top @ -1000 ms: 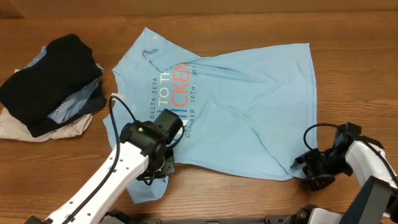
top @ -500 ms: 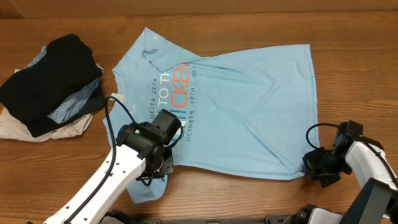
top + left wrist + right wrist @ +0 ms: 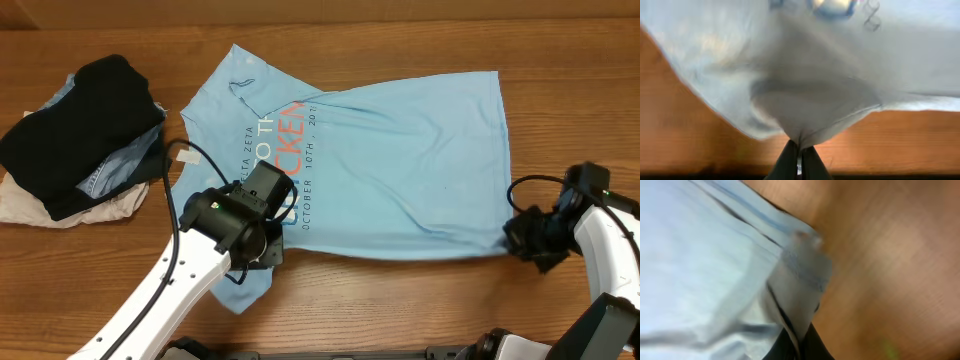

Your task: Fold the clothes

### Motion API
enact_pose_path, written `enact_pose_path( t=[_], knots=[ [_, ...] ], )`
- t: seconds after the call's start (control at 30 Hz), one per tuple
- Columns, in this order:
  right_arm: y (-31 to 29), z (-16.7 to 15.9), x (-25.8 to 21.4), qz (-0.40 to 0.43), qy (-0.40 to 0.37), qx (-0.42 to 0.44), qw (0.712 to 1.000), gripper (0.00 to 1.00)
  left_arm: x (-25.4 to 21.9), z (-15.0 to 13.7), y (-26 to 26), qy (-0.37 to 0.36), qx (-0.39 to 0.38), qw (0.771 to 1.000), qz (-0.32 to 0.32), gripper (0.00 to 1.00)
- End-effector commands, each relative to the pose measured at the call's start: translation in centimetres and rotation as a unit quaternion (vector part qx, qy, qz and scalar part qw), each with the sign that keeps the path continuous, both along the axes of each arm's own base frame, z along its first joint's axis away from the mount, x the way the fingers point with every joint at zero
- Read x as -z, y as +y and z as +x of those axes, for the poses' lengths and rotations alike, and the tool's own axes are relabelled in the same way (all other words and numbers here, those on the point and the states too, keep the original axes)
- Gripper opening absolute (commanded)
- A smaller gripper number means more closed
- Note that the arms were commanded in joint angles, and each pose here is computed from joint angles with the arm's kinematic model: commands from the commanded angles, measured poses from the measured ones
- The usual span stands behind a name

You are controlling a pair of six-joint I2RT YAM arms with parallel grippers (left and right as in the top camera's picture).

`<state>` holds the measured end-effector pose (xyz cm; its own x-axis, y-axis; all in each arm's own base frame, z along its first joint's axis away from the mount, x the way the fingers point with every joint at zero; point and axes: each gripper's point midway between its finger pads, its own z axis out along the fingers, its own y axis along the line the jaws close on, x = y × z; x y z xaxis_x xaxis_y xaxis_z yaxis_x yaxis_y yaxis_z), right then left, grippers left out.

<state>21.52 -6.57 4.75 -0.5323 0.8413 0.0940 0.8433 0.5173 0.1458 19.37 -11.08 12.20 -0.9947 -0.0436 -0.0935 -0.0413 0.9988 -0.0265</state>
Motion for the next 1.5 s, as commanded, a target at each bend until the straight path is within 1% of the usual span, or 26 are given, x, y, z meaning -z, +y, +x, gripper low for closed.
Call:
enact_pose_path(
  t=[0.0, 0.07, 0.17, 0.23, 0.3, 0.37, 0.5, 0.57, 0.67, 0.7, 0.73, 0.77, 0.8, 0.83, 0.87, 0.9, 0.93, 0.97, 1.0, 1.03, 1.1, 1.17, 1.23, 1.37, 1.47],
  knots=[
    [0.5, 3.4, -1.2, 0.023, -0.076, -0.018, 0.997, 0.04, -1.4, 3.5, -0.7, -0.081, 0.052, 0.995, -0.001, 0.04],
    [0.3, 4.4, -1.4, 0.022, -0.097, -0.009, 0.995, 0.04, -1.2, 4.4, -1.0, -0.090, 0.061, 0.994, 0.002, 0.04],
    [-0.1, 5.9, -1.7, 0.018, -0.129, -0.005, 0.991, 0.04, 0.0, 5.5, -0.4, -0.090, 0.061, 0.993, 0.037, 0.04],
    [0.0, 7.1, -2.1, 0.023, -0.156, -0.008, 0.987, 0.04, 0.7, 6.6, -0.7, -0.094, 0.074, 0.992, 0.041, 0.04],
    [0.0, 8.2, -2.4, 0.030, -0.179, -0.007, 0.983, 0.04, 1.6, 7.6, -0.7, -0.092, 0.070, 0.992, 0.044, 0.04],
    [-0.1, 8.9, -2.1, 0.032, -0.185, -0.001, 0.982, 0.04, 2.5, 8.7, -0.5, -0.091, 0.060, 0.993, 0.045, 0.04],
    [0.7, 9.8, -0.8, 0.037, -0.179, -0.016, 0.983, 0.04, 3.6, 10.6, 0.4, -0.098, 0.043, 0.993, 0.046, 0.04],
    [1.2, 10.7, 0.0, 0.038, -0.182, -0.028, 0.982, 0.04, 3.6, 11.7, 0.7, -0.113, 0.042, 0.992, 0.043, 0.04],
    [1.2, 12.1, -0.1, 0.029, -0.208, -0.038, 0.977, 0.04, 2.8, 14.1, 0.5, -0.159, 0.031, 0.986, 0.028, 0.05],
    [1.0, 12.7, -0.4, 0.024, -0.220, -0.040, 0.974, 0.38, 2.4, 14.9, 0.2, -0.177, 0.029, 0.984, 0.020, 0.13],
    [0.9, 12.8, -0.4, 0.023, -0.223, -0.040, 0.974, 0.64, 2.3, 15.1, 0.1, -0.181, 0.031, 0.983, 0.019, 0.17],
    [1.2, 12.9, -0.6, 0.030, -0.227, -0.042, 0.972, 0.77, 2.2, 15.2, 0.1, -0.184, 0.035, 0.982, 0.020, 0.39],
    [1.8, 13.0, -0.8, 0.047, -0.234, -0.047, 0.970, 0.80, 2.3, 15.2, 0.3, -0.182, 0.035, 0.982, 0.023, 0.62],
    [2.2, 13.1, -1.0, 0.061, -0.238, -0.050, 0.968, 0.80, 2.3, 14.9, 0.7, -0.174, 0.031, 0.984, 0.026, 0.69],
    [2.9, 13.0, -1.2, 0.079, -0.241, -0.056, 0.966, 0.80, 2.3, 14.5, 1.1, -0.161, 0.029, 0.986, 0.026, 0.69],
    [3.4, 12.8, -1.3, 0.094, -0.239, -0.058, 0.965, 0.80, 2.3, 13.7, 1.2, -0.138, 0.029, 0.990, 0.016, 0.67],
    [4.1, 12.4, -1.4, 0.113, -0.237, -0.062, 0.963, 0.80, 2.3, 12.4, 0.7, -0.107, 0.033, 0.994, -0.005, 0.65],
    [4.3, 12.1, -1.4, 0.121, -0.229, -0.062, 0.964, 0.80, 2.5, 10.4, -0.6, -0.061, 0.043, 0.996, -0.046, 0.63],
    [4.4, 11.7, -1.2, 0.124, -0.222, -0.060, 0.965, 0.80, 2.6, 8.7, -1.8, -0.022, 0.050, 0.995, -0.085, 0.61],
    [4.6, 11.4, -1.1, 0.126, -0.216, -0.063, 0.966, 0.81, 2.8, 6.9, -2.8, 0.014, 0.056, 0.992, -0.111, 0.62],
    [4.7, 11.2, -1.0, 0.127, -0.211, -0.066, 0.967, 0.81, 3.4, 5.4, -2.4, 0.040, 0.045, 0.994, -0.090, 0.66],
    [4.7, 10.9, -0.9, 0.130, -0.206, -0.065, 0.968, 0.81, 4.7, 4.2, -1.9, 0.056, 0.036, 0.996, -0.063, 0.67],
    [4.8, 10.8, -0.9, 0.131, -0.203, -0.064, 0.968, 0.82, 6.0, 3.1, -1.6, 0.068, 0.033, 0.996, -0.042, 0.63],
    [4.8, 10.8, -0.9, 0.131, -0.202, -0.064, 0.968, 0.82, 8.2, 1.3, -0.1, 0.090, -0.009, 0.996, 0.013, 0.58],
    [4.8, 10.7, -0.9, 0.131, -0.201, -0.064, 0.969, 0.82, 9.6, 0.9, 1.0, 0.095, -0.037, 0.994, 0.042, 0.56]
  ],
)
